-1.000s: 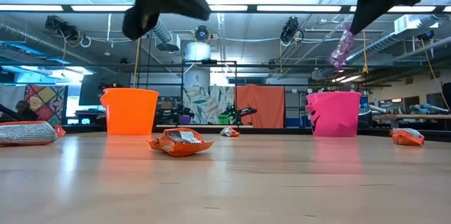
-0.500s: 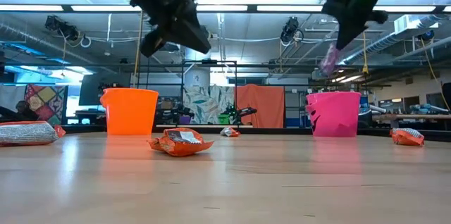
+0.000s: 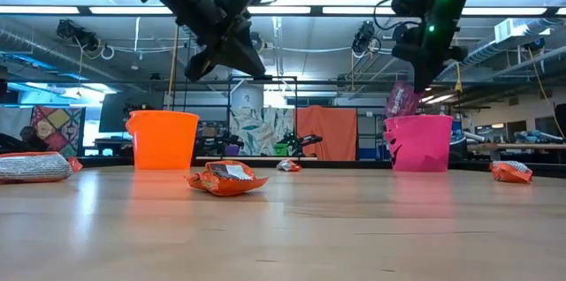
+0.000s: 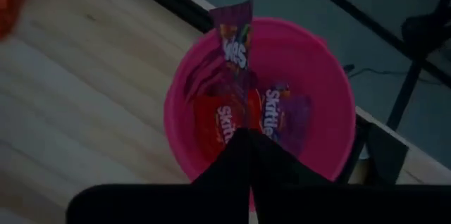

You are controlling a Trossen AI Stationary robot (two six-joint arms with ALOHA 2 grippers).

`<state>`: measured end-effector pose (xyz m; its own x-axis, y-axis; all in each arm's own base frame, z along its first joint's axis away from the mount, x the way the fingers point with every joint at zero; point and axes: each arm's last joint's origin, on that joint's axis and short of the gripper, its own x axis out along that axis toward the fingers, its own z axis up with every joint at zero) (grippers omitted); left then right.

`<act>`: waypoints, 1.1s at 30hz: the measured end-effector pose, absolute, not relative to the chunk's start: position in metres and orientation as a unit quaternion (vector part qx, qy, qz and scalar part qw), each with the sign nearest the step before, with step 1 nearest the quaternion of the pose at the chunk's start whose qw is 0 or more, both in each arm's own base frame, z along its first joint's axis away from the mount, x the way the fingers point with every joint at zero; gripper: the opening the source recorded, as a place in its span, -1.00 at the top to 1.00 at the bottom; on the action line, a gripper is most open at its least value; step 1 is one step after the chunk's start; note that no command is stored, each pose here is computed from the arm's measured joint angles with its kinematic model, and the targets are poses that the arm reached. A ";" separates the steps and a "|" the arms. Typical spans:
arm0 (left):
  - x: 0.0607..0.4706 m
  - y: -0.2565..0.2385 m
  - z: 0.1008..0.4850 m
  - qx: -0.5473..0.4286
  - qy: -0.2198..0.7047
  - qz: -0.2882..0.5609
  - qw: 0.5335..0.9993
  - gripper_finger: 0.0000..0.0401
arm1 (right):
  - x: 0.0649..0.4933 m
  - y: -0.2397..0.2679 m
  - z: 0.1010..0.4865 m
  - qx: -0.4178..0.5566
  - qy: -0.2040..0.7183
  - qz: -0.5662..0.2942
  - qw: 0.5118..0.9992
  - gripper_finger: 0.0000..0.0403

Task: Sort candy by brand, put in halloween buckets
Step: Put the purple candy into the pink bucket, then put the orange chocolate bar into the orange bucket

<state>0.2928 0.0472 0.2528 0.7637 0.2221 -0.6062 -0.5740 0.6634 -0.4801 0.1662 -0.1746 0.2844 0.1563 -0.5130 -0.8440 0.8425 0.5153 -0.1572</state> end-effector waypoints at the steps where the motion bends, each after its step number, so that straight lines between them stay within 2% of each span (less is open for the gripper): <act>1: 0.292 0.051 0.253 -0.336 0.258 0.230 0.876 0.82 | 0.167 -0.177 0.282 0.187 0.461 -0.457 0.737 0.93; 9: 0.288 0.073 0.253 -0.328 0.253 0.249 0.875 0.81 | 0.168 -0.187 0.271 0.254 0.450 -0.470 0.716 0.53; 15: 0.286 0.073 0.251 -0.284 0.276 0.230 0.889 0.68 | 0.169 -0.181 0.285 0.256 0.402 -0.463 0.747 0.30; 25: 0.293 0.121 0.237 -0.218 0.263 0.245 0.907 0.40 | 0.185 -0.151 0.316 0.310 0.272 -0.393 0.822 0.27; 28: 0.297 0.142 0.220 -0.245 0.262 0.230 0.905 0.35 | 0.196 -0.140 0.319 0.324 0.255 -0.372 0.832 0.27; 33: 0.301 0.173 0.193 -0.284 0.270 0.251 0.885 0.26 | 0.209 -0.123 0.319 0.331 0.252 -0.351 0.839 0.28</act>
<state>0.3009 0.1725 0.1930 0.7276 0.2909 -0.6212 -0.5978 0.7131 -0.3663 0.2093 -0.1230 0.3191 0.6267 -0.4221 -0.6550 0.7557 0.5343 0.3787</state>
